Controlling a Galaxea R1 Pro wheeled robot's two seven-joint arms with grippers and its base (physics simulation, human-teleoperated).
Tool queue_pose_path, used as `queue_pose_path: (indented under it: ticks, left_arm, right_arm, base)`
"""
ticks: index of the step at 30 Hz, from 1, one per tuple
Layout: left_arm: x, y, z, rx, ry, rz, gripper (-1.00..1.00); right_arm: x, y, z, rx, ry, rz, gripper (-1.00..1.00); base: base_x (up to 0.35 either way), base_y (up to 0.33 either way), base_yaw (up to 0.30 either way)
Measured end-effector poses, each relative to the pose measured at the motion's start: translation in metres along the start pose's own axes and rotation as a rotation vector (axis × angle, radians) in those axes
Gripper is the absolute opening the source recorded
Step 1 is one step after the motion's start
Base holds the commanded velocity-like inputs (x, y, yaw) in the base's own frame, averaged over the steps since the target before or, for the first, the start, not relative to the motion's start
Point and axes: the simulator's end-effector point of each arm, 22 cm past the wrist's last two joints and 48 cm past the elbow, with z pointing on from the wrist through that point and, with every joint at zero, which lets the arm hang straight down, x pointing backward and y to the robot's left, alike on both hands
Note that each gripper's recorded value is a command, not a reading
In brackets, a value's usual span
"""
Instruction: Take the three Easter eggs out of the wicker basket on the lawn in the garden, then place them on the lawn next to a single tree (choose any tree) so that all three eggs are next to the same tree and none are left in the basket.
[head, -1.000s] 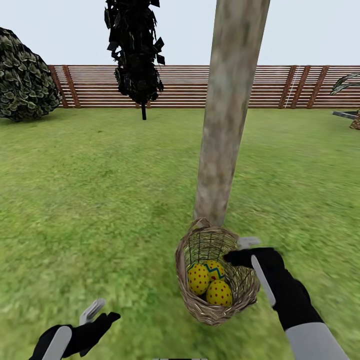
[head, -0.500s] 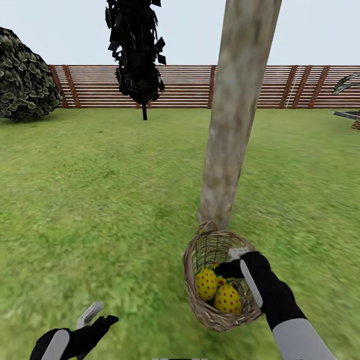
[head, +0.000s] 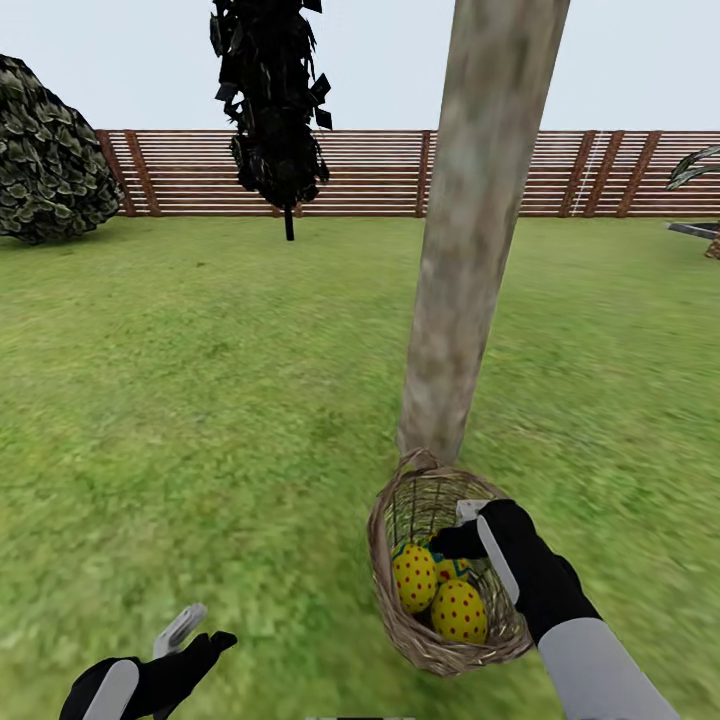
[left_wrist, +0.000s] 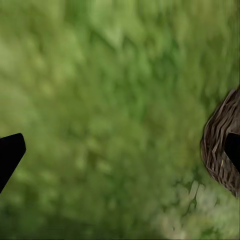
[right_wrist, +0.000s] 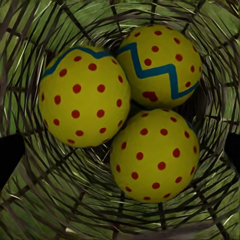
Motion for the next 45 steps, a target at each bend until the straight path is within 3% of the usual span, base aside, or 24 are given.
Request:
queue_pose_path:
  ticks: [6, 10, 18, 25, 38, 45]
  left_arm:
    - [0.0, -0.001, -0.001, 0.005, 0.007, -0.003, 1.0]
    - [-0.003, -0.004, -0.004, 0.017, 0.006, 0.003, 1.0]
    - [-0.003, 0.002, 0.002, 0.004, 0.017, 0.006, 1.0]
    - [-0.003, 0.006, 0.005, -0.007, 0.014, 0.006, 1.0]
    - [-0.002, 0.007, 0.005, -0.009, 0.019, 0.005, 1.0]
    - [-0.002, 0.007, 0.005, -0.007, 0.019, 0.004, 1.0]
  right_arm:
    - [0.004, -0.001, 0.006, 0.002, 0.027, 0.002, 1.0]
    - [0.008, -0.004, 0.018, 0.005, 0.08, 0.01, 1.0]
    - [0.01, -0.009, 0.043, 0.005, 0.098, 0.017, 1.0]
    - [-0.002, -0.007, 0.048, -0.008, 0.045, 0.016, 1.0]
    - [-0.015, 0.025, 0.044, -0.097, 0.005, -0.001, 1.0]
    - [-0.02, 0.027, 0.041, -0.091, -0.009, -0.009, 1.0]
  base:
    - [0.063, 0.0, 0.0]
    - [0.011, 0.0, 0.0]
    - [0.002, 0.0, 0.0]
    - [0.0, 0.0, 0.0]
    - [0.0, 0.0, 0.0]
    - [0.0, 0.0, 0.079]
